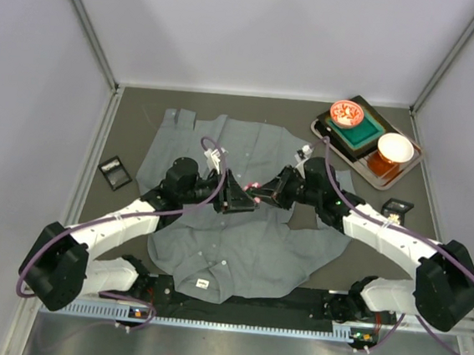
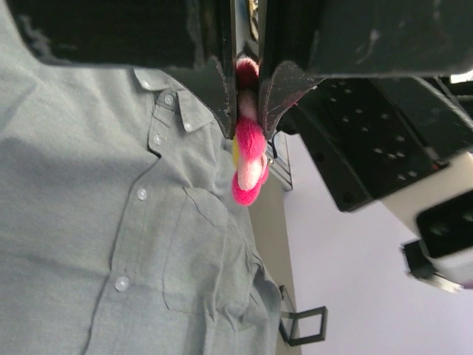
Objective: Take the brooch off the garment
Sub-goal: Close the brooch.
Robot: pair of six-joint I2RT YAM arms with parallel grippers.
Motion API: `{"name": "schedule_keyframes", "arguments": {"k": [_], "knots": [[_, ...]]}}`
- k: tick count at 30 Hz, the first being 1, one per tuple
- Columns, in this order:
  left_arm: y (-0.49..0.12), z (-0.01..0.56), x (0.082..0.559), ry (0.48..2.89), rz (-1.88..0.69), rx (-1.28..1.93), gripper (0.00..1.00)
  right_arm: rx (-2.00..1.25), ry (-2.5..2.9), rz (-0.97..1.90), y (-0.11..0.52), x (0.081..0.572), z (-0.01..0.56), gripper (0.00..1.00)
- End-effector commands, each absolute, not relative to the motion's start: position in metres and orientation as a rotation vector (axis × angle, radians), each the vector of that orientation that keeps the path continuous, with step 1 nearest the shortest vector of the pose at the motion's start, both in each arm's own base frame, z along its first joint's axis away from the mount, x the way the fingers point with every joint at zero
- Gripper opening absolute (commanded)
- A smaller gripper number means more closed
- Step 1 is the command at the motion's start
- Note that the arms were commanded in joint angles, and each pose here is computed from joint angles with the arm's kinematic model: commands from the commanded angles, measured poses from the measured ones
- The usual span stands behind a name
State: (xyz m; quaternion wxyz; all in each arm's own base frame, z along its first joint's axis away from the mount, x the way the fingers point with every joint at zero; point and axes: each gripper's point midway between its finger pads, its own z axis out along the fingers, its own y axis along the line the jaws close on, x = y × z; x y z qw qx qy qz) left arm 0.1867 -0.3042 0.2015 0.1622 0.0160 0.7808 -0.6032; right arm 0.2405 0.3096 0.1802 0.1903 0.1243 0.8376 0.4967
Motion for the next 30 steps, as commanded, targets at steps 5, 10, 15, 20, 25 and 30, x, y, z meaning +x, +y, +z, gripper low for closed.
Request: {"name": "schedule_keyframes", "arguments": {"k": [5,10,15,20,25,30], "knots": [[-0.302,0.259,0.232,1.951,-1.8,-0.056,0.47,0.233,2.294,1.464,0.307,0.228,0.194,0.0],[-0.273,0.246,0.264,1.975,-1.716,-0.278,0.53,0.069,2.229,1.549,0.311,0.213,0.198,0.0],[-0.265,0.25,0.243,2.043,-1.706,-0.171,0.54,-0.077,2.192,1.655,0.315,0.195,0.193,0.0],[-0.243,0.233,0.218,2.142,-1.516,-0.148,0.57,-0.188,2.118,1.702,0.315,0.187,0.202,0.0],[-0.262,0.231,0.198,2.093,-1.731,-0.125,0.82,-0.207,2.038,1.758,0.32,0.189,0.219,0.0],[-0.273,0.228,0.195,2.064,-1.752,-0.106,0.59,-0.138,1.971,1.773,0.318,0.195,0.231,0.0]]}}
